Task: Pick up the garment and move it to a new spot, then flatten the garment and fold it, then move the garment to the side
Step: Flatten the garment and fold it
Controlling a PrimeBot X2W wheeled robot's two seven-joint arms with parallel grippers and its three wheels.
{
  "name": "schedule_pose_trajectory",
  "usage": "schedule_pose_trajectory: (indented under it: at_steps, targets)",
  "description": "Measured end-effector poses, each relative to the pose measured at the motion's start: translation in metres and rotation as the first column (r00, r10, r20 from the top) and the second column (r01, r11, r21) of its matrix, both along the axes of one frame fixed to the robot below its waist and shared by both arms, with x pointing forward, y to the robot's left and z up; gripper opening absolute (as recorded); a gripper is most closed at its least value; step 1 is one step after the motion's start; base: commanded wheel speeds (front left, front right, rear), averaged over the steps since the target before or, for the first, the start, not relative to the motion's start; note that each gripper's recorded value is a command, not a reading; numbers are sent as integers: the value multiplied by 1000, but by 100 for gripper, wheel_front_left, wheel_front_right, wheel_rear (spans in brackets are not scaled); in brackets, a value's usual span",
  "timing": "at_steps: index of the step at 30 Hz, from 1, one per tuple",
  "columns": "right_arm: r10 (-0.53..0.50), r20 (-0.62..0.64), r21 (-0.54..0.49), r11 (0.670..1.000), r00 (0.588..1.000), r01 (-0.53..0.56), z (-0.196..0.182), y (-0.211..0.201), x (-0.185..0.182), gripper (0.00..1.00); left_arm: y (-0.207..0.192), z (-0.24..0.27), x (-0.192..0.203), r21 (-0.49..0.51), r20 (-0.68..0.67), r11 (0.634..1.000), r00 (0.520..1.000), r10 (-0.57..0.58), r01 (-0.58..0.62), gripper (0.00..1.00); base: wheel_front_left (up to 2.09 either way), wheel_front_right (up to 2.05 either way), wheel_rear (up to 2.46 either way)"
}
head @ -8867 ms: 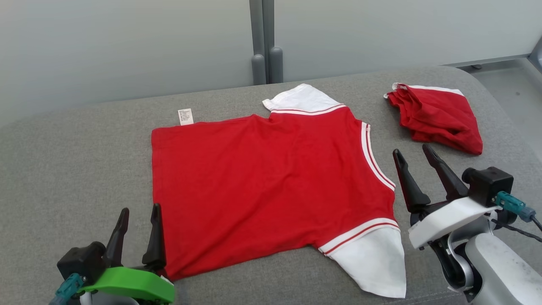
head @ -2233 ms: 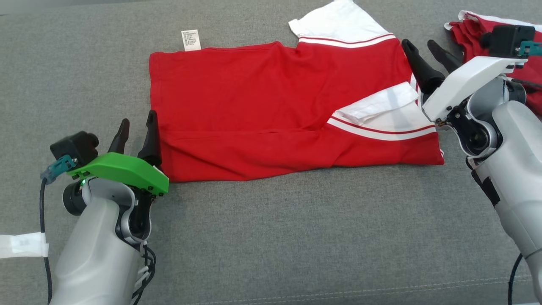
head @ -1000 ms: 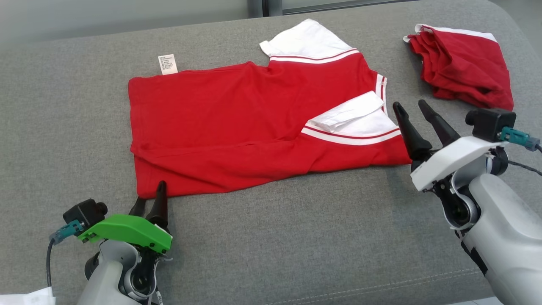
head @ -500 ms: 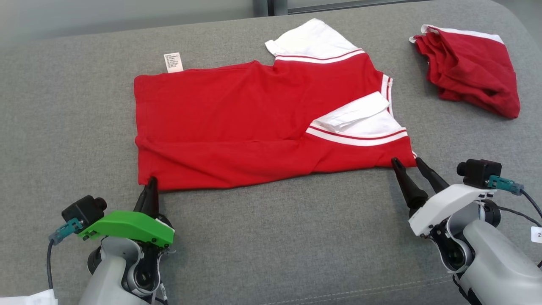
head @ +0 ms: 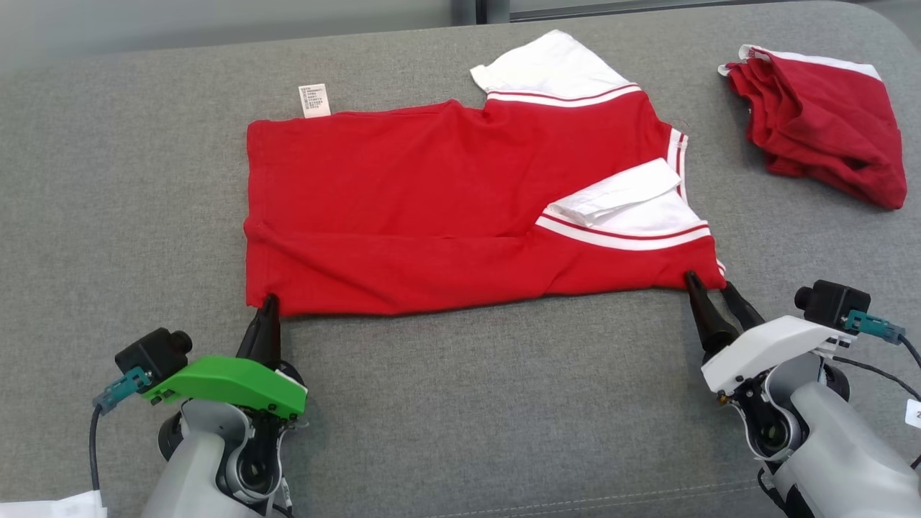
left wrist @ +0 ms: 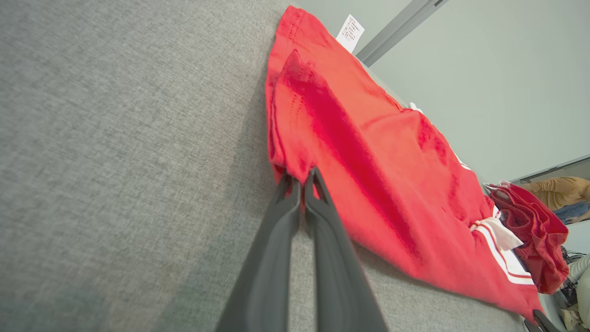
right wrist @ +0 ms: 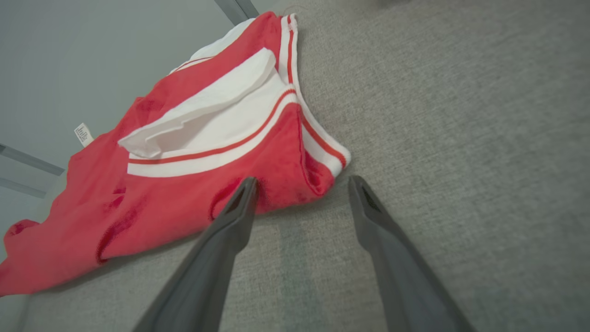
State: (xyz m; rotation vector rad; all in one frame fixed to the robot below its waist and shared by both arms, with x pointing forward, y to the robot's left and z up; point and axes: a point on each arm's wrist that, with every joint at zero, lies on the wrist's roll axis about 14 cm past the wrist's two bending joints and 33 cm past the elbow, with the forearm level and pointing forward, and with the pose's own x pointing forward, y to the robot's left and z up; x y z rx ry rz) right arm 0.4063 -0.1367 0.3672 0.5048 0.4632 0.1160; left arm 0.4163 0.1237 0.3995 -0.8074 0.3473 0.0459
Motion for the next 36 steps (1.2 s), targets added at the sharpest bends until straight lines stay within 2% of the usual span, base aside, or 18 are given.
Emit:
schedule_pose_trajectory:
  at_steps: [2,3,4,5,7,8,11,25,36]
  targets:
    - [-32,-16,45,998,999,33,-2,2,1,100,0,0,0,0,1,1000,1000,1,-1,0,0,0,0]
    - [-46,-26,64,997,999,47,-2,3,1,96,0,0,0,0,1,1000,1000,1,-1,0,0,0,0]
    - [-56,-32,82,995,998,58,-3,4,2,80,0,0,0,0,1,1000,1000,1,-1,0,0,0,0]
    - [-68,-34,99,993,997,71,-2,4,3,55,0,0,0,0,1,1000,1000,2,-2,0,0,0,0]
    - [-82,-38,118,989,996,86,-2,4,5,34,0,0,0,0,1,1000,1000,1,-1,0,0,0,0]
    - [-83,-36,117,989,996,86,-2,4,7,27,0,0,-1,0,1,1000,1000,1,-1,0,0,0,0]
    - [-79,-23,113,990,997,81,2,4,14,0,1,1,-1,1,5,1000,1000,3,-3,0,0,0,0]
    - [-49,38,125,991,998,44,20,6,19,0,12,16,-4,-10,66,998,996,61,-60,0,0,0,0]
    - [-57,69,134,990,996,48,31,-8,-9,0,13,20,-21,-18,84,998,994,69,-67,0,0,0,0]
